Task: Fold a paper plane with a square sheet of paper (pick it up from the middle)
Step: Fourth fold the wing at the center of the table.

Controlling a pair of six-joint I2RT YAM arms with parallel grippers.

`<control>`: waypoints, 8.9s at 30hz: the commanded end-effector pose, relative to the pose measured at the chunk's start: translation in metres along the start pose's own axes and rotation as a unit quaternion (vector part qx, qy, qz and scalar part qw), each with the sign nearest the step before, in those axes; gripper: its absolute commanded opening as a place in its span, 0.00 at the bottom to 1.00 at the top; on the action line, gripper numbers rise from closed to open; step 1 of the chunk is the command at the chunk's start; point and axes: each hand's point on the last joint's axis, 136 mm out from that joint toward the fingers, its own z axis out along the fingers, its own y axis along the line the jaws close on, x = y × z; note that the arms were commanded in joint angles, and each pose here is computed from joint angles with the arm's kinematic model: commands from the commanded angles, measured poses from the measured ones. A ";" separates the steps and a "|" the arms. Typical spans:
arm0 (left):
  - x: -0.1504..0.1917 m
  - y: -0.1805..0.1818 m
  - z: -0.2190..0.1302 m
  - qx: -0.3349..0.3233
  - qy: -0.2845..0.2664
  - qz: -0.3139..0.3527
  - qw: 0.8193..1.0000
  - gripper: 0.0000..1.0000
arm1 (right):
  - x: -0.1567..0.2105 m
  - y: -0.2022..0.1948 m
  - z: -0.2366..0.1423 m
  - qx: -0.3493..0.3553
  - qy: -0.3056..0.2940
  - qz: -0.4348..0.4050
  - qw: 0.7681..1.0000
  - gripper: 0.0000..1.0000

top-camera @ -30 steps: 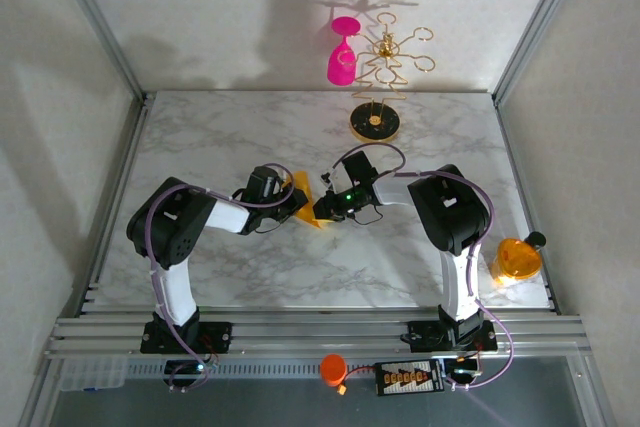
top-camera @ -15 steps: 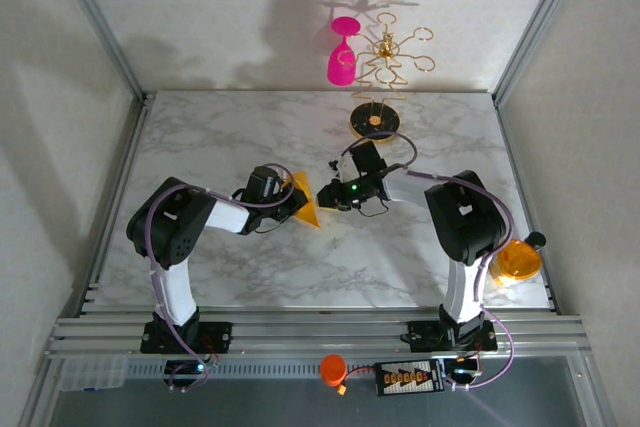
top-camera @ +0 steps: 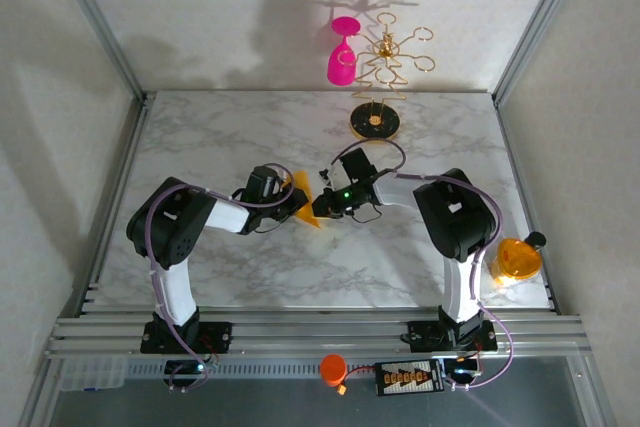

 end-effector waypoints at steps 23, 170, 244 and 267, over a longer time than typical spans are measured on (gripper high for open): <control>0.007 0.028 0.007 -0.040 0.018 -0.014 0.999 0.09 | 0.012 -0.016 0.012 0.030 0.025 0.005 0.999 0.08; -0.021 0.042 0.000 -0.142 0.021 0.041 0.989 0.10 | 0.002 0.001 -0.005 0.057 0.003 -0.036 0.998 0.08; 0.014 -0.001 -0.013 -0.075 0.061 0.096 0.991 0.07 | 0.041 -0.077 0.015 0.187 0.050 0.015 0.981 0.05; -0.066 0.069 -0.023 -0.230 0.001 0.070 0.971 0.09 | 0.077 -0.113 0.005 0.256 0.094 0.017 0.962 0.04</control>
